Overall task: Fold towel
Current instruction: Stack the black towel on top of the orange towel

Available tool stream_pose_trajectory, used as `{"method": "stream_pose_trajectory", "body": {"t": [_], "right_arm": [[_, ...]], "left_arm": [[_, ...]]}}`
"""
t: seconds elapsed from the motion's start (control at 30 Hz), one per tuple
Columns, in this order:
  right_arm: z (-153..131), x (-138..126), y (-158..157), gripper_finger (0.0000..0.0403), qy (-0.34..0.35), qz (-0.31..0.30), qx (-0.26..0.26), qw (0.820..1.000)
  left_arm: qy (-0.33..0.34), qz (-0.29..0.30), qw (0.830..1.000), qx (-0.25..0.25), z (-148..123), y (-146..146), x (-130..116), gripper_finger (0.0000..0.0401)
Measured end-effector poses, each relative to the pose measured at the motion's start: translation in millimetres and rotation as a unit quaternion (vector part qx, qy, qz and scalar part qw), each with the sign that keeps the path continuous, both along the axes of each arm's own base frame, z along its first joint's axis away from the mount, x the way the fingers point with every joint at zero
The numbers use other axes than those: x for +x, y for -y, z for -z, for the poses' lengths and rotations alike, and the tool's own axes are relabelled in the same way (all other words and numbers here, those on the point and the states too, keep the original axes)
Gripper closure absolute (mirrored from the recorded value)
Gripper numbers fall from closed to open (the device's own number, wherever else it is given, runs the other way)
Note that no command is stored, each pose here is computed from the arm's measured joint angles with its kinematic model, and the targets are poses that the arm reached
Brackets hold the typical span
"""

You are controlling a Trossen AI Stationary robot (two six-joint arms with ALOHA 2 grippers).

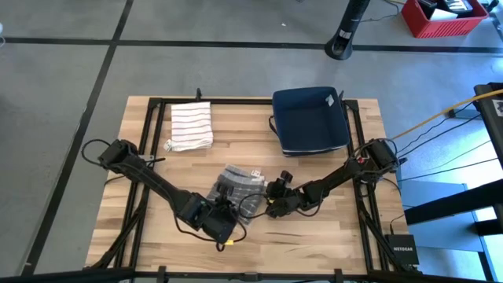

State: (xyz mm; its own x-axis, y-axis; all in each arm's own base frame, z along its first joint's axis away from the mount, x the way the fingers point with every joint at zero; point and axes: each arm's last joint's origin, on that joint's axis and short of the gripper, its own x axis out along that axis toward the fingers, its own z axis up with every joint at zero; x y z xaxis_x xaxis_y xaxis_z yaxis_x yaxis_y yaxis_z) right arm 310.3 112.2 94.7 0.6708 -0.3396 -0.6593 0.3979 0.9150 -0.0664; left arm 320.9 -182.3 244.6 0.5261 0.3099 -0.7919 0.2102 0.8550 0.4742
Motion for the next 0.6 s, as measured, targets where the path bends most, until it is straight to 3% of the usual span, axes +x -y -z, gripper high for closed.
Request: {"method": "stream_pose_trajectory", "body": {"t": [0.2, 0.4, 0.6], "right_arm": [[0.2, -0.1, -0.2, 0.0187, -0.002, -0.003, 0.004, 1.000], [0.3, -0.1, -0.5, 0.0187, -0.004, -0.006, 0.006, 1.000], [0.4, -0.4, -1.4, 0.0187, -0.010, -0.017, 0.016, 1.000]], "left_arm": [[-0.027, 0.009, 1.000, -0.001, 12.3, 2.2, 3.5, 0.0365], [-0.043, 0.026, 0.999, -0.019, 13.0, 4.7, 2.2, 0.0298], [-0.079, 0.041, 0.988, -0.127, 0.4, 13.3, 2.3, 0.0238]]}}
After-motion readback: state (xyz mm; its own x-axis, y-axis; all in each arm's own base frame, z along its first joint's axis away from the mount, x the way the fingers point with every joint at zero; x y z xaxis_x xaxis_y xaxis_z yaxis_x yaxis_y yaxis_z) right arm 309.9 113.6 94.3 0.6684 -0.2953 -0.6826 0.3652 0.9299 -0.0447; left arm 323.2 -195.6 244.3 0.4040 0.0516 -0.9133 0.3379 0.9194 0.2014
